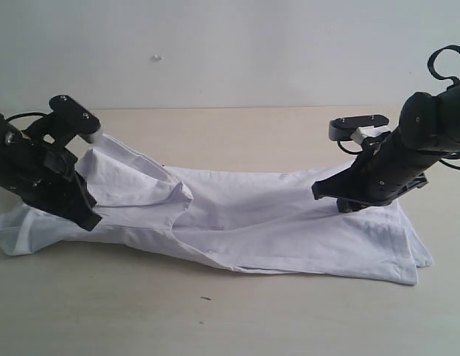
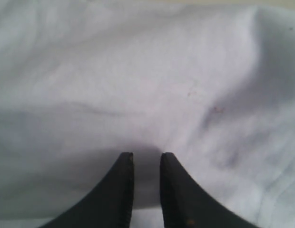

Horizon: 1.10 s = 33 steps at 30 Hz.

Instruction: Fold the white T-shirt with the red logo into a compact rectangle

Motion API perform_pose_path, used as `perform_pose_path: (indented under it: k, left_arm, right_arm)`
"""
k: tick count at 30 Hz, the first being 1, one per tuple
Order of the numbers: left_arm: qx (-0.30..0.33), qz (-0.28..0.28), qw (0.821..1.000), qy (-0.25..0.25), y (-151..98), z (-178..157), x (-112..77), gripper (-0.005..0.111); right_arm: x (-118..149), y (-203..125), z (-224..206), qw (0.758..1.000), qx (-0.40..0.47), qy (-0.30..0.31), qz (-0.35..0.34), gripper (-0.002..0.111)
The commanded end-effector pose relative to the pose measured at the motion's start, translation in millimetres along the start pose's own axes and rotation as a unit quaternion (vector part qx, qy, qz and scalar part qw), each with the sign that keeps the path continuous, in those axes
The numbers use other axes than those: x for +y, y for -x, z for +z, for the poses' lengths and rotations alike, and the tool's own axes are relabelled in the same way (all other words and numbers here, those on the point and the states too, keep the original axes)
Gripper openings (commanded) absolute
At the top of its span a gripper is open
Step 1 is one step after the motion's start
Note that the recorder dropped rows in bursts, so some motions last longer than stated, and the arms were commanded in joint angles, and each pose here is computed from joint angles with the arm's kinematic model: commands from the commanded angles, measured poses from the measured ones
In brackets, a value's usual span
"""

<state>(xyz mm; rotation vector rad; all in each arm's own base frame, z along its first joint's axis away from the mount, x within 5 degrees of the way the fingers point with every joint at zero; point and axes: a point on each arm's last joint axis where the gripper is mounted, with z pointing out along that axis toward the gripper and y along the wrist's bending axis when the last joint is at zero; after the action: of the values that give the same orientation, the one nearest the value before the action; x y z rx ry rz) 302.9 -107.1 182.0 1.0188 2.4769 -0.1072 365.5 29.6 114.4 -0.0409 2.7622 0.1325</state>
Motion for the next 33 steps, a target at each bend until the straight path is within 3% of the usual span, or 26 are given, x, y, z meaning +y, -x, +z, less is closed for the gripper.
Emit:
perform_pose_path:
  k: [1, 10, 15, 19, 23, 26, 33]
  left_arm:
    - [-0.025, 0.009, 1.000, 0.017, 3, 15, 3.4, 0.000]
    - [-0.049, 0.028, 0.997, 0.052, 9, 35, 12.6, 0.000]
    - [-0.144, 0.011, 0.982, 0.121, 39, 25, 30.5, 0.000]
    - [-0.179, -0.005, 0.974, 0.141, 58, 17, 43.2, 0.000]
    - [-0.147, -0.014, 0.982, 0.117, 57, 25, 51.0, 0.000]
    - [-0.111, 0.014, 0.989, 0.092, 52, 21, 46.4, 0.000]
    - [-0.111, 0.025, 0.992, 0.060, 53, -39, 30.8, 0.000]
  right_arm:
    - [-1, 1, -3, 1.000, -0.002, 0.000, -0.002, 0.022]
    - [-2, 2, -3, 1.000, -0.007, -0.002, -0.004, 0.022]
    - [-2, 1, -3, 1.000, -0.005, -0.001, -0.004, 0.022]
    - [-2, 2, -3, 1.000, -0.007, -0.002, -0.004, 0.022]
    - [-2, 2, -3, 1.000, -0.007, -0.002, -0.004, 0.022]
    - [-2, 1, -3, 1.000, -0.006, -0.002, -0.004, 0.022]
    - [-2, 1, -3, 1.000, -0.005, -0.001, -0.005, 0.022]
